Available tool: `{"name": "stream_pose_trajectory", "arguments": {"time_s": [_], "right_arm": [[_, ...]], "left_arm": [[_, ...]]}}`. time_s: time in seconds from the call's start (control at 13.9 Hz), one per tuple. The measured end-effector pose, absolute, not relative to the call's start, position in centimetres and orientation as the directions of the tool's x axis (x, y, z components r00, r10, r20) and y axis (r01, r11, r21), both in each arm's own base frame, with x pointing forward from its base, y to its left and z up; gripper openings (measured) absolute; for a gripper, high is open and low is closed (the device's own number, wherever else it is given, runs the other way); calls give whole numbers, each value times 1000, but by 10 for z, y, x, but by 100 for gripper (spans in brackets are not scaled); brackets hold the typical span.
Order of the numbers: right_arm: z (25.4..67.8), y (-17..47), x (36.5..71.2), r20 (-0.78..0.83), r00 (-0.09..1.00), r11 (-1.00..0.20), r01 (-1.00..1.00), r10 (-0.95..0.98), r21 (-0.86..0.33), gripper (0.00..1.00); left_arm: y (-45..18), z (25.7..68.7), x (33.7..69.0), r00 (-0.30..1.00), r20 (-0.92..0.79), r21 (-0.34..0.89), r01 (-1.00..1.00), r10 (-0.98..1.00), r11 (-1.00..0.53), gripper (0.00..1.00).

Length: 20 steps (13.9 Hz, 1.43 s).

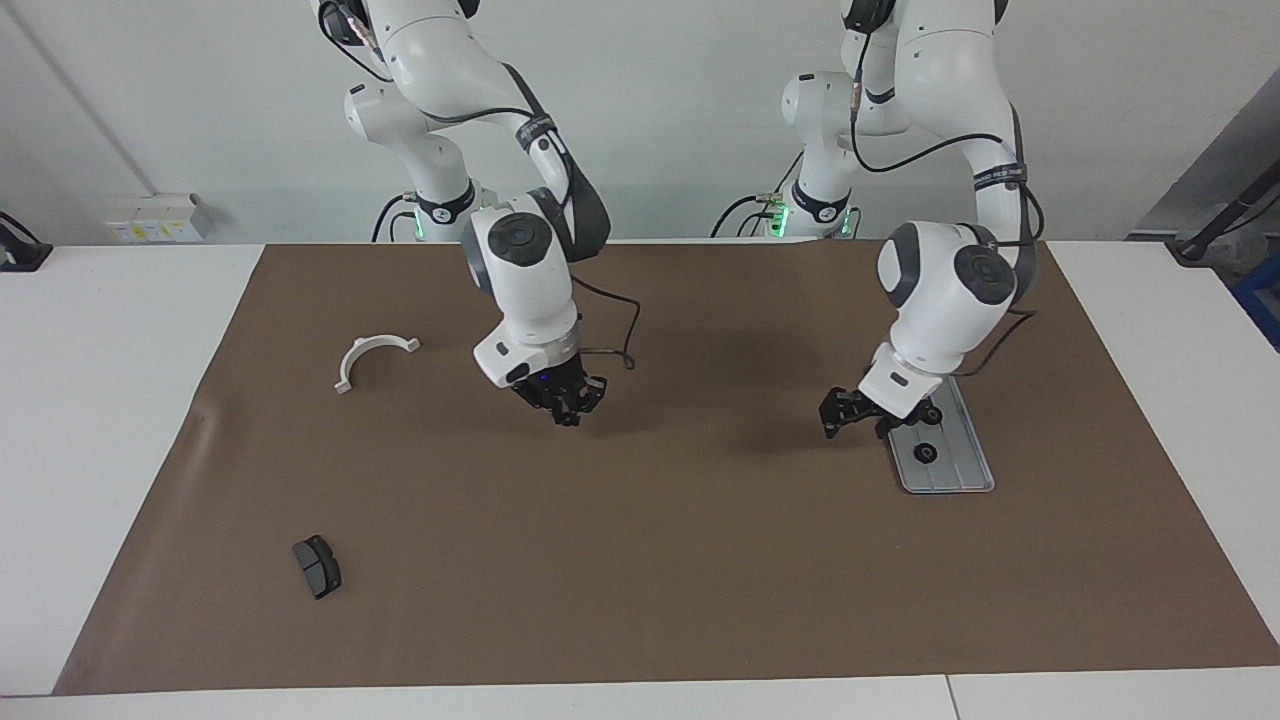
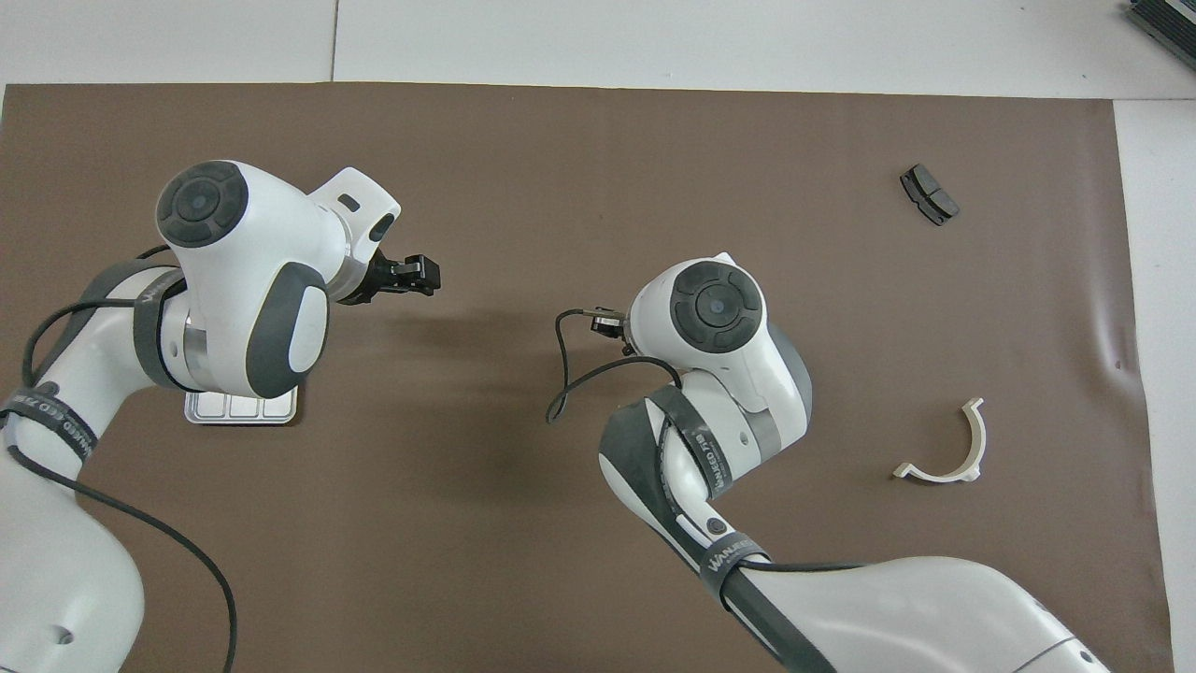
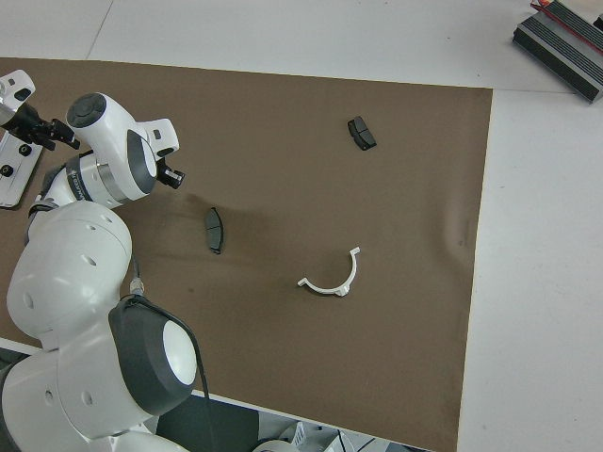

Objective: Pick bearing gear from pile to tray

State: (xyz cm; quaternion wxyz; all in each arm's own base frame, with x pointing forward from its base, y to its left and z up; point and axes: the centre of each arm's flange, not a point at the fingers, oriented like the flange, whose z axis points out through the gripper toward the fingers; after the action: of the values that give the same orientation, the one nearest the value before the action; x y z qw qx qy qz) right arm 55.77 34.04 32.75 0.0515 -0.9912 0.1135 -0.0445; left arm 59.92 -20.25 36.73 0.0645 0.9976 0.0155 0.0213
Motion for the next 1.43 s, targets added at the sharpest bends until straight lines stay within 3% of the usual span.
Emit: {"name": "stream_pose_trajectory", "arguments": {"time_s": [0.07,0.22,0.43,0.5,0.65,0.72,1.0,1.43], "right_arm": [[316,351,553,77,971,-969,-218,-228,-116,24],[300,365,547,77,970,-968,-219,-229,-121,24],[289,370,545,84,970,-968,-215,-226,-129,24],[289,370,544,86,970,-968,-214,-226,-131,25],[288,372,543,93,970,-968,-210,-224,-138,41],[288,373,543,93,970,-968,-209,-223,-138,53],[303,365,546,93,968,-966,-221,-234,-134,99],[367,297,570,92,972,-973,-207,-216,-104,100]], "left_arm": [[-217,367,594,999,39,124,30,35,-992,83],[-245,363,585,997,35,107,69,73,-992,73],[-283,362,587,988,51,102,137,143,-985,70],[-292,363,590,987,53,106,145,151,-984,59],[-306,362,595,986,51,108,150,156,-983,58],[-310,362,596,985,47,108,159,165,-981,52],[-334,355,595,981,33,105,184,189,-977,49],[-376,350,570,979,19,103,199,202,-975,47]]}}
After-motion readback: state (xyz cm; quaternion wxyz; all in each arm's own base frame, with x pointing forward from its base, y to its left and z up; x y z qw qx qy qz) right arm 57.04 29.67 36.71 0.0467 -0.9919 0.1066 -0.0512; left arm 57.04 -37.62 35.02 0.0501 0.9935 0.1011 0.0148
